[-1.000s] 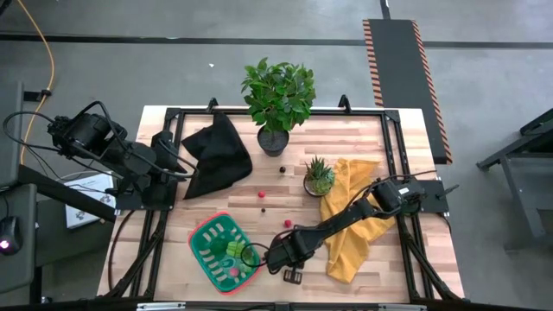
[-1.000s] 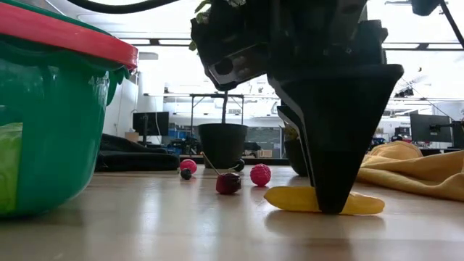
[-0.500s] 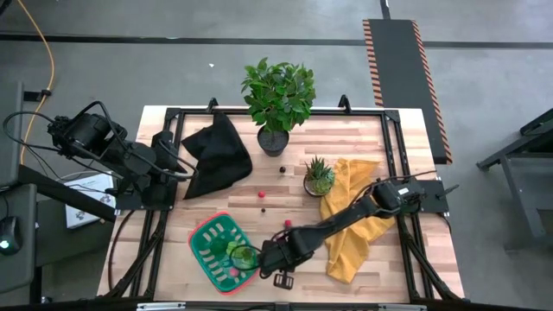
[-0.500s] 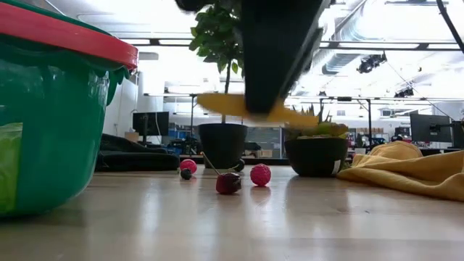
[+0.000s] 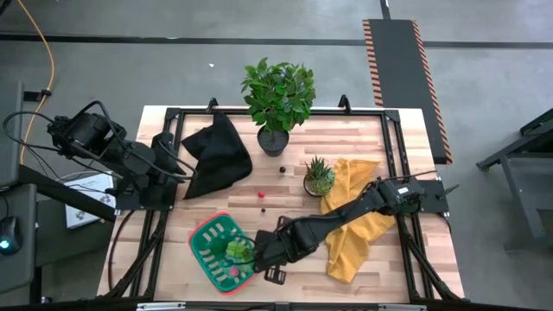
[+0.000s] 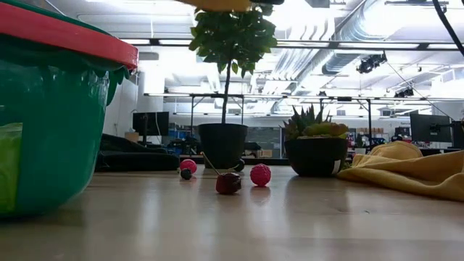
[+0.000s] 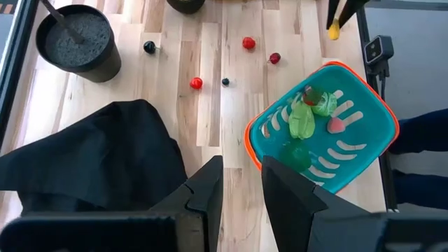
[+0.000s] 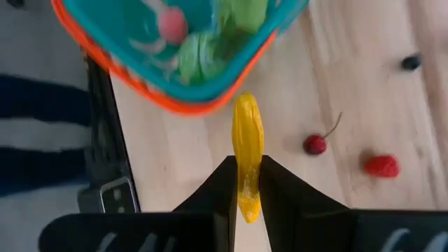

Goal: Pick and placing Produce into tupperware
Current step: Put the yellow corn into the blue basket

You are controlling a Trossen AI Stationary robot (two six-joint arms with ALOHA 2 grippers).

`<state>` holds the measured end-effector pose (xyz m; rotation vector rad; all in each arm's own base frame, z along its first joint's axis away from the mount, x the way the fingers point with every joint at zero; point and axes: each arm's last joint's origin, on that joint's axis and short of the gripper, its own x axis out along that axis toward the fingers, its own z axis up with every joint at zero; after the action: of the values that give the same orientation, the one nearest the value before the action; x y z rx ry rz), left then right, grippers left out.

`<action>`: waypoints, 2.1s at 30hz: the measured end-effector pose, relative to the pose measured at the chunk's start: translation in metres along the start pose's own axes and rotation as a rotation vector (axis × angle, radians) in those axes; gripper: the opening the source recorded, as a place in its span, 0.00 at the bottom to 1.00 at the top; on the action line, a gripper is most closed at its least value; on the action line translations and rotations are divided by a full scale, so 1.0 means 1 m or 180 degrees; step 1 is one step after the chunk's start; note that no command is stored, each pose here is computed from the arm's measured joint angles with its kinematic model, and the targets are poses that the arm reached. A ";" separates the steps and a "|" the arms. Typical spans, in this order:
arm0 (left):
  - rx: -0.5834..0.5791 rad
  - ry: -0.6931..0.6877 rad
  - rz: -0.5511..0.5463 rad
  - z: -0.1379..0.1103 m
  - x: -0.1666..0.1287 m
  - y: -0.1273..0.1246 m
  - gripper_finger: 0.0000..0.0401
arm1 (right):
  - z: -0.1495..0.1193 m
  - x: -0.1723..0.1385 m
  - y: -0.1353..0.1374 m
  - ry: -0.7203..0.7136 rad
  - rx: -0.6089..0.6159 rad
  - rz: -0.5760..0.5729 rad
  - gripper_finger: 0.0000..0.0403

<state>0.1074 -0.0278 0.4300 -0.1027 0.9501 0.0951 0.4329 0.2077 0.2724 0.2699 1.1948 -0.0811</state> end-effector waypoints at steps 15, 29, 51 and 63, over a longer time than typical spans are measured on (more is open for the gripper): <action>0.0036 -0.0382 -0.0293 0.011 -0.003 -0.005 0.22 | 0.029 -0.008 -0.009 -0.0537 0.0058 0.0334 0.09; -0.0103 -0.1215 -0.0574 0.036 -0.010 -0.013 0.22 | 0.063 -0.075 -0.023 -0.1868 0.0129 0.0441 0.09; -0.0246 -0.2223 -0.0616 0.065 -0.022 -0.020 0.22 | 0.078 -0.118 -0.022 -0.2748 0.0140 0.0736 0.09; -0.0294 -0.2346 -0.0645 0.069 -0.024 -0.021 0.22 | 0.085 -0.147 -0.030 -0.3251 0.0057 0.0676 0.09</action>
<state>0.1521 -0.0403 0.4905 -0.2297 0.1963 -0.0140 0.4496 0.1454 0.4326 0.3118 0.1490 -0.0336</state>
